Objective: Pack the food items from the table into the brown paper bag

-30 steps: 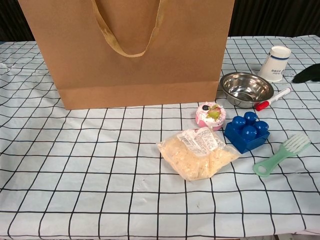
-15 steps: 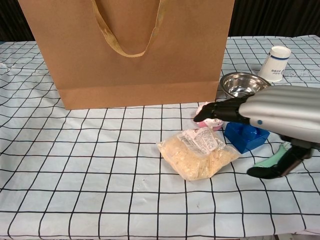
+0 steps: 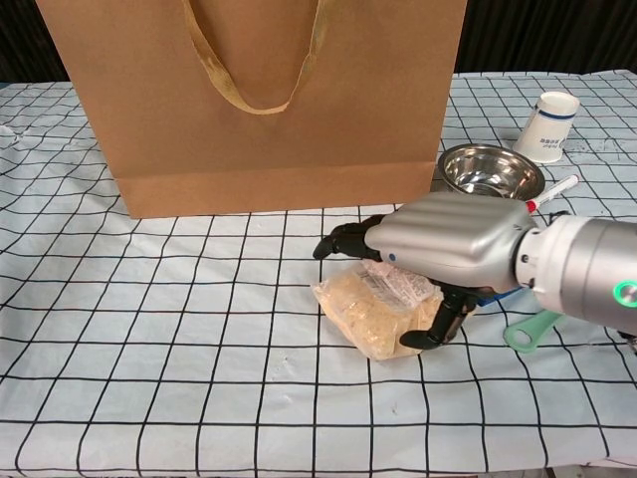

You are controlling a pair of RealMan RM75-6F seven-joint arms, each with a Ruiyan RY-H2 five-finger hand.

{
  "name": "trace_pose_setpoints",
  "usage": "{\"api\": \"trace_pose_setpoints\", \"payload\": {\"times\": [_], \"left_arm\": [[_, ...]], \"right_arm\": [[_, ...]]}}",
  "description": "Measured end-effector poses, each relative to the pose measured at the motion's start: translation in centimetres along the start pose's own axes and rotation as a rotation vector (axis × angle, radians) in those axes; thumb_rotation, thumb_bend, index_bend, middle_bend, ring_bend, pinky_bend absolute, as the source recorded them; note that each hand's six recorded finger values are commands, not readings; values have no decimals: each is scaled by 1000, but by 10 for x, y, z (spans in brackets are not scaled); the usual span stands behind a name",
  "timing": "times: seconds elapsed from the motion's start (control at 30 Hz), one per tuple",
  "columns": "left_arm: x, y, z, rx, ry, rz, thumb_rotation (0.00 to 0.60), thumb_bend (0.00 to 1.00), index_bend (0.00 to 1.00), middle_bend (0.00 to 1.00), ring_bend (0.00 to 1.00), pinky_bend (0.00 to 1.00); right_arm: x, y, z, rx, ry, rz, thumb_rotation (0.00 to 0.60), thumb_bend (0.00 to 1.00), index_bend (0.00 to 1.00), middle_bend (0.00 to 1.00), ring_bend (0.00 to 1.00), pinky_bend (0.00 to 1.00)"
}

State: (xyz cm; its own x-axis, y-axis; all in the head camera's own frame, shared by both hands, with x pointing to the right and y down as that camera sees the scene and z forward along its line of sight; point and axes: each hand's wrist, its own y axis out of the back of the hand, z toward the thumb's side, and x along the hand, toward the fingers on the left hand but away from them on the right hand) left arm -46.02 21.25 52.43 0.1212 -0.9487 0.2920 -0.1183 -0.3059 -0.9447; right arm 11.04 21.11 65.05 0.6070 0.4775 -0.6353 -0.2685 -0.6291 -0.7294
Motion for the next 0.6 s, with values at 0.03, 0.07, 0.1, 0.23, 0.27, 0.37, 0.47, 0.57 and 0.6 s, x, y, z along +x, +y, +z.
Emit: {"api": "trace_pose_setpoints", "payload": {"times": [0.03,0.07,0.1,0.23,0.27,0.37,0.47,0.57,0.6], "left_arm": [[0,0,0,1,3,0,600,44,104,60,0,6],[0,0,0,1,4,0,600,44,104,60,0,7],[0,0,0,-1,4,1,600,44,104,60,0,7],[0,0,0,-4,6,0,600,44,104,60,0,6],[0,1,0,-5,7,0,600,44,104,60,0,6],[0,0,0,-7,10,-2,600,45,104,60,0,6],[0,-1,0,-8,10,-6,600,45,104,60,0,7],[0,-1,1,-7,9,-10,600,44,105,60,0,7],[0,-1,1,-7,9,-11,600,44,106,60,0,7]], "right_arm": [[-3,-1,0,4,-4,5,600,219,76,50,104,187],[-4,-3,0,6,-8,11,600,219,75,50,104,187],[-6,-5,-1,7,-15,19,600,219,75,51,104,187],[-10,-11,-3,17,-35,35,600,220,74,60,107,187],[-10,-11,-3,19,-39,35,600,220,74,70,116,187],[-13,-12,-5,23,-49,31,600,218,75,119,166,187],[-16,-13,-5,19,-55,25,600,224,88,186,224,192],[-17,-15,-5,16,-56,24,600,244,124,225,266,209],[-18,-16,-5,16,-55,25,600,252,134,234,278,214]]}}
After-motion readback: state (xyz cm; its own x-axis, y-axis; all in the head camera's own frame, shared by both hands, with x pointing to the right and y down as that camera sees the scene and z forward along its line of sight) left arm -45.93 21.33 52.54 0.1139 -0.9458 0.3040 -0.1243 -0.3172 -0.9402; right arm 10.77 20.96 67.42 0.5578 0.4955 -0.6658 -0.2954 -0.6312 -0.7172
